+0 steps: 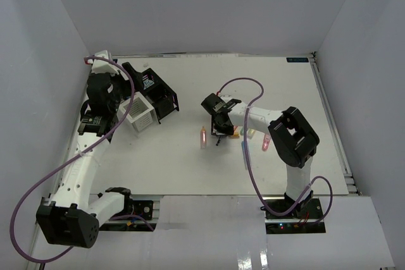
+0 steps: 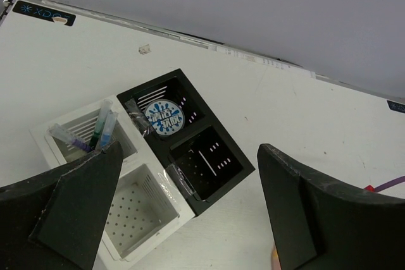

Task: Sort the stationery into containers
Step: Pick up the pen from the center of the board, then place the pen in the storage box, then pick up the pen from the center of the board.

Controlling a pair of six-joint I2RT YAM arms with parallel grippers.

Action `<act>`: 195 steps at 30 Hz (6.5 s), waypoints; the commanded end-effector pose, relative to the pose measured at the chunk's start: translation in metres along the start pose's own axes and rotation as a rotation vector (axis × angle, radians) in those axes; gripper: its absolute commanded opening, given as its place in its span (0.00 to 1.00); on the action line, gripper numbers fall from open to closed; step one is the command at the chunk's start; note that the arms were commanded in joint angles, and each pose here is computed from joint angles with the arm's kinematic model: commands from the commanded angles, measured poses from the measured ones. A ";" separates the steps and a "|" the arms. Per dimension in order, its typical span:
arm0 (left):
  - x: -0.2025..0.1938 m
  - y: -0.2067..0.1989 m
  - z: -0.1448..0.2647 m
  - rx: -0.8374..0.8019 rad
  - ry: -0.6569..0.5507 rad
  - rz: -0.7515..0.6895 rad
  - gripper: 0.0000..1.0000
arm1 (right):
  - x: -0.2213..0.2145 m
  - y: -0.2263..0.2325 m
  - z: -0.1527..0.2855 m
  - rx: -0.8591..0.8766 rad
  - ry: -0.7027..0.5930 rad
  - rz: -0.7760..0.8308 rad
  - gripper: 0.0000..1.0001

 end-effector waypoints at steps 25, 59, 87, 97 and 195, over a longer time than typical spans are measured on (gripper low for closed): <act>-0.034 -0.045 0.011 -0.276 0.264 0.096 0.98 | 0.023 -0.021 0.022 -0.064 -0.135 0.000 0.08; -0.183 -0.184 0.063 -0.460 0.653 0.116 0.58 | 0.015 0.018 0.199 0.575 -1.079 0.325 0.08; -0.065 -0.085 -0.027 0.045 0.137 -0.121 0.08 | -0.006 -0.039 0.182 0.311 -1.018 0.163 0.90; 0.031 0.022 -0.063 0.376 -0.128 -0.140 0.08 | -0.018 -0.043 0.175 0.291 -0.967 0.230 0.90; -0.087 0.009 -0.002 -0.004 0.478 0.069 0.98 | -0.096 -0.085 0.047 0.109 -0.187 0.106 0.74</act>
Point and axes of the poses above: each gripper's point midway between its finger pads, its own z axis back along the fingers, its own y axis along the line the jaws close on, x = y × z, the point moved 4 cm from there along z, back along the fingers, and after that the axes turned 14 degrees about z, right-handed, at the moved point
